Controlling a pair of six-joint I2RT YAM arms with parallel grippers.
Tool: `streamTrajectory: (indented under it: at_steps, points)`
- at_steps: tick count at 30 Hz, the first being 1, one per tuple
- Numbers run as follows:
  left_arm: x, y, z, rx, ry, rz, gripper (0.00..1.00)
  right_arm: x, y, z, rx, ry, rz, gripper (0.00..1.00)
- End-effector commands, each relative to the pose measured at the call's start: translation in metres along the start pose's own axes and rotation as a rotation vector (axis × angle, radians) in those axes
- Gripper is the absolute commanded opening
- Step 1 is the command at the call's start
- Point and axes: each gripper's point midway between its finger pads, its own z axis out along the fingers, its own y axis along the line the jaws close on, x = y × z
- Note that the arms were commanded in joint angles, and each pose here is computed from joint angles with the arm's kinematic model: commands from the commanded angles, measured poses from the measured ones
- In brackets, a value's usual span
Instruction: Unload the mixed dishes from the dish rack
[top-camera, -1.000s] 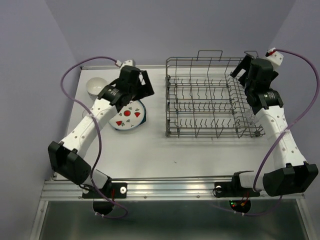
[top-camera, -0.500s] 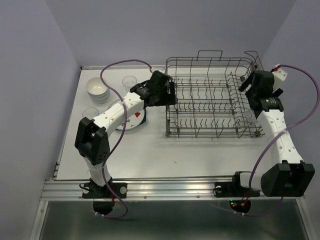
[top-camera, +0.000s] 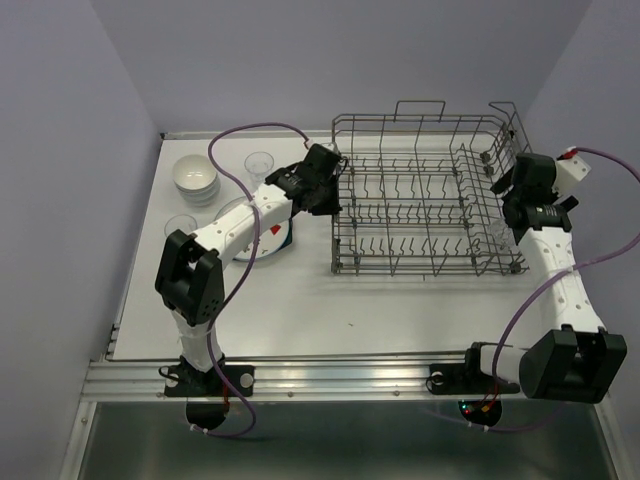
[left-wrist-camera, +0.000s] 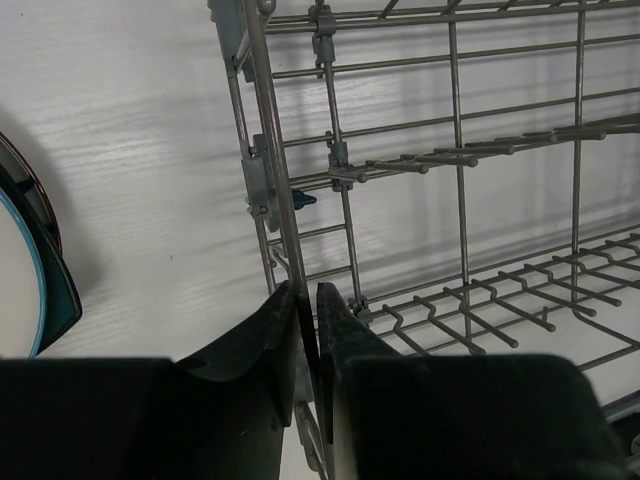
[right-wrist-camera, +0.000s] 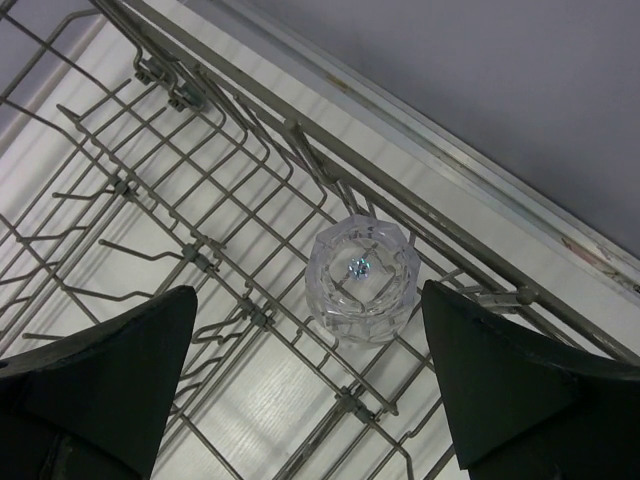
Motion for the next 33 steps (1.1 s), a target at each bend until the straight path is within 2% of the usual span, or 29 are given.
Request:
streamTrajectory:
  at_steps: [1, 4, 21, 33]
  points:
    - [-0.001, -0.007, -0.003, 0.027, -0.021, 0.007, 0.22, 0.003, 0.003, 0.015, 0.016, 0.02, 0.034, 1.0]
    - [0.001, -0.005, -0.003, 0.017, -0.021, 0.006, 0.19, 0.011, 0.005, 0.025, 0.027, 0.049, 0.034, 1.0]
    - [0.009, -0.005, 0.001, 0.037, -0.008, -0.002, 0.18, 0.04, -0.028, 0.05, 0.155, 0.144, 0.03, 1.0]
    - [0.007, -0.001, -0.002, 0.005, -0.022, -0.03, 0.18, 0.039, -0.051, 0.047, 0.315, 0.227, -0.129, 1.0]
